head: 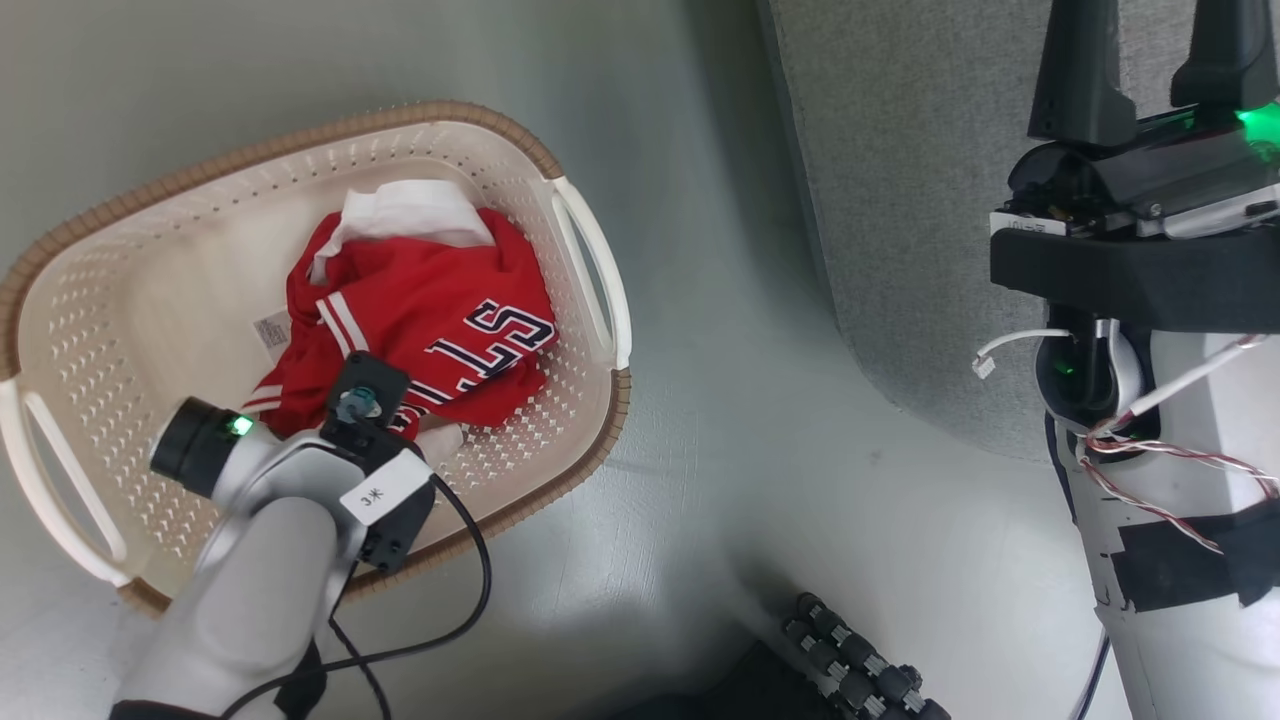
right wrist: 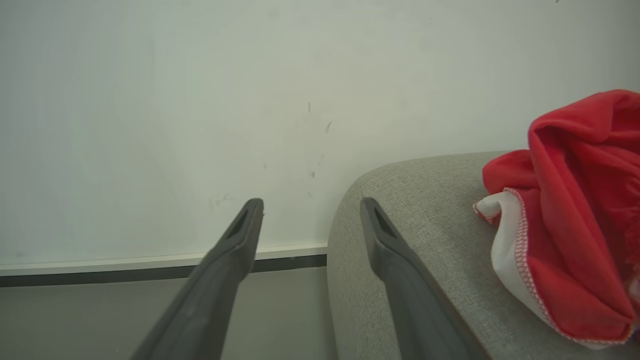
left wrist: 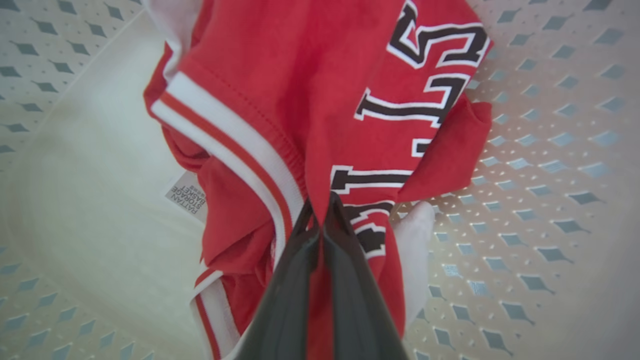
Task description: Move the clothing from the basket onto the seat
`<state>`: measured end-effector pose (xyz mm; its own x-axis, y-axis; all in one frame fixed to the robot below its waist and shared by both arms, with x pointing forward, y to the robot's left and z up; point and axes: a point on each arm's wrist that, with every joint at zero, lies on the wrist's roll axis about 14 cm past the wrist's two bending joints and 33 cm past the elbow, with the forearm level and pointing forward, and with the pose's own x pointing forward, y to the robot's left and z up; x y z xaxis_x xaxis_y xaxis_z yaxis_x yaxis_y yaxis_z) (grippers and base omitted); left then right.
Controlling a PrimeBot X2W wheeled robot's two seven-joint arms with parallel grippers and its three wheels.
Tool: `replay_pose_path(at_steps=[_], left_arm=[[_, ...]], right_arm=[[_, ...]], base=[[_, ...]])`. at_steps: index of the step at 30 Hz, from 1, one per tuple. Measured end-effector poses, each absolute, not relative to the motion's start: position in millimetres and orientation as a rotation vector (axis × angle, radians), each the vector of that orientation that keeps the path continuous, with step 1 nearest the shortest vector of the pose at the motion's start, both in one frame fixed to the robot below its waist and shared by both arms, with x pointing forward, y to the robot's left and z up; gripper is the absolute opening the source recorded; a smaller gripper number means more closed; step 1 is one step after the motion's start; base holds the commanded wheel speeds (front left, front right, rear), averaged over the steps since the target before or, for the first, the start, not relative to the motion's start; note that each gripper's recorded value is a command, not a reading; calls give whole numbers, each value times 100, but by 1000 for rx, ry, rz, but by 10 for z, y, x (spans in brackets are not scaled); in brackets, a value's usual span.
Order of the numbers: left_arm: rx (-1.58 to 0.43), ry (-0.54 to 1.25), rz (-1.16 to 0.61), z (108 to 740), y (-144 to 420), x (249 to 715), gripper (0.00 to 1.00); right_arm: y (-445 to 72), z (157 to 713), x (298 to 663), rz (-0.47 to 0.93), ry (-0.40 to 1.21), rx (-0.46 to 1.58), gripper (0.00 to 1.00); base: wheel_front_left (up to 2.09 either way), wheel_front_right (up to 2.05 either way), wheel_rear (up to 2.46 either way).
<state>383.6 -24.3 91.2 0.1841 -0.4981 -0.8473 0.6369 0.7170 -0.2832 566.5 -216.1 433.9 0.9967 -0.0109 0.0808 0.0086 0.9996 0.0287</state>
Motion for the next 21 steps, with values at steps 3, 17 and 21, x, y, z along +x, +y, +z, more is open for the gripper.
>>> replay_pose_path(at_steps=[3, 17, 21], left_arm=[[119, 1104, -814, 993, -340, 3853, 0], [0, 892, -811, 1609, -639, 4145, 0], [-42, 805, -782, 1862, -633, 4308, 0]], right_arm=[[-2196, 4330, 5649, -22, -70, 27, 100], [-2206, 4458, 5572, -23, -71, 31, 100], [-2194, 4493, 5520, -17, -66, 29, 100]], base=[[0, 0, 0], [0, 0, 0], [0, 0, 0]])
